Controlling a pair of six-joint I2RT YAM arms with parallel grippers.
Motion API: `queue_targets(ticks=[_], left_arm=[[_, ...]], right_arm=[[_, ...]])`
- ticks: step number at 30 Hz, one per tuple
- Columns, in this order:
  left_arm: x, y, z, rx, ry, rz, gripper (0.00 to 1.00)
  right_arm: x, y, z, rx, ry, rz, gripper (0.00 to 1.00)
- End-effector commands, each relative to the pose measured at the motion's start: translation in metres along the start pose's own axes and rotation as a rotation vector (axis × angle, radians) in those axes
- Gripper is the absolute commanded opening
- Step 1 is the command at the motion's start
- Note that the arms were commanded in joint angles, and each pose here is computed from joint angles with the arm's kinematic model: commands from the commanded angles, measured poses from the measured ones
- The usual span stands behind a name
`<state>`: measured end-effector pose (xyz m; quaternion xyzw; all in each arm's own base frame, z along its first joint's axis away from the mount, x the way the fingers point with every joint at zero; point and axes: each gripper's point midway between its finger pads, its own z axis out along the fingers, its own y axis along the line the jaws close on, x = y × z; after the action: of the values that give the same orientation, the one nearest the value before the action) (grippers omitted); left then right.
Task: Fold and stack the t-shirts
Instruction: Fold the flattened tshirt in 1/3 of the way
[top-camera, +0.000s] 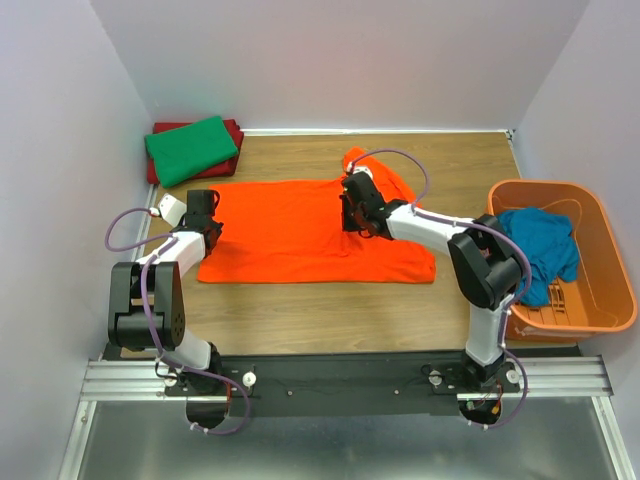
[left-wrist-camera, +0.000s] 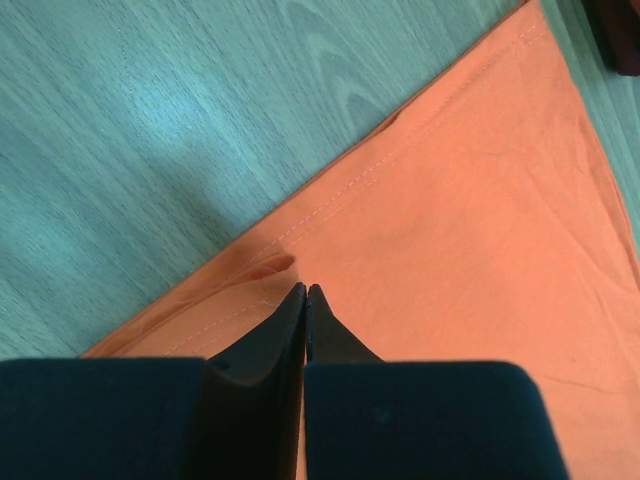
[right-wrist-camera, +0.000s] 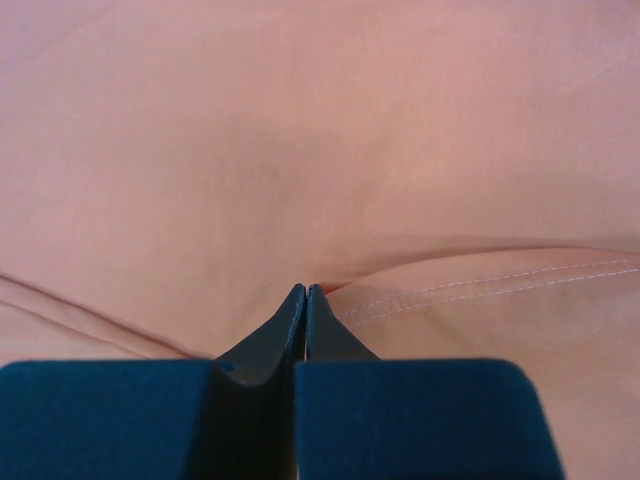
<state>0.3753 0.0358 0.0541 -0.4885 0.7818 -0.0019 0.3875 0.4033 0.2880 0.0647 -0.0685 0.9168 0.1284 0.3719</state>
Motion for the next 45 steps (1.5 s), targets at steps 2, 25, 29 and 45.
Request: queue_targets(ticks=[2,25,29,45], left_arm=[[-0.001,0.001,-0.004,0.011,-0.009,0.004,0.08],[-0.005,0.005,-0.008,-0.057,-0.001,-0.027,0.32],[0.002,0.011,0.0,-0.087,0.016,-0.017,0.36],[0.001,0.006,0.006,-0.092,0.017,-0.02,0.16]], right_arm=[[0.005,-0.011,0.009,0.069,0.0,-0.033,0.22],[-0.004,-0.084,-0.062,0.089,-0.045,0.186,0.63],[-0.001,-0.082,-0.062,0.07,-0.033,0.186,0.63],[0.012,-0.072,-0.062,0.004,0.001,0.175,0.63]])
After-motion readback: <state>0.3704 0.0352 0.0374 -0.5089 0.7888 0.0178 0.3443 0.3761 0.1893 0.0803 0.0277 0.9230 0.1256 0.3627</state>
